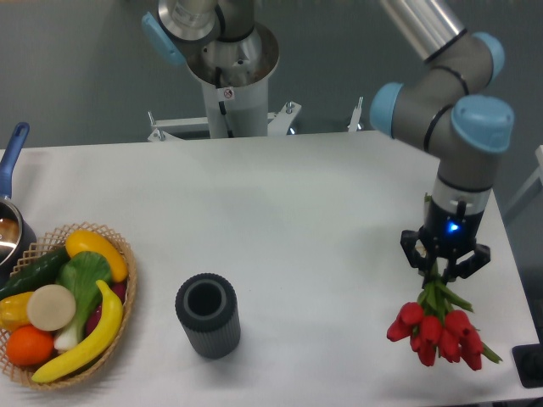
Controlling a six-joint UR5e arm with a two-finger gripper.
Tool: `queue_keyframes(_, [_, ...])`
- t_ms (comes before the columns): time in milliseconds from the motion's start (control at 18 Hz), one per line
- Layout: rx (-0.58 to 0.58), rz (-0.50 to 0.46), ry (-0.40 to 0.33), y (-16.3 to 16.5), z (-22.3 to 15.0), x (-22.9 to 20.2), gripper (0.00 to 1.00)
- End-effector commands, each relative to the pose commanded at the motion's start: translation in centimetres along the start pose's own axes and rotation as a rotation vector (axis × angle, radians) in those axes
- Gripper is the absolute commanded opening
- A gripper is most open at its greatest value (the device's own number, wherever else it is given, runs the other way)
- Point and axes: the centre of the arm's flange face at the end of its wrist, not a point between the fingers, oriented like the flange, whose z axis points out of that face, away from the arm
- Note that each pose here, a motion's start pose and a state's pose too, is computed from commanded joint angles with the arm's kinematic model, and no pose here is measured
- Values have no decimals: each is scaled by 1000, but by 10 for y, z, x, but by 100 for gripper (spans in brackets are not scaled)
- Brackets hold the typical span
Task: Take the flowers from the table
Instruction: 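Lift the gripped red tulips up off the table, then hold the red tulips raised above the table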
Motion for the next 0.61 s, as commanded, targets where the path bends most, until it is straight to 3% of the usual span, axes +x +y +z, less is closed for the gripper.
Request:
queue_keyframes(389, [281, -92, 37, 15, -75, -32, 32])
queue_keyframes(611, [436, -106, 94, 22, -94, -43, 32])
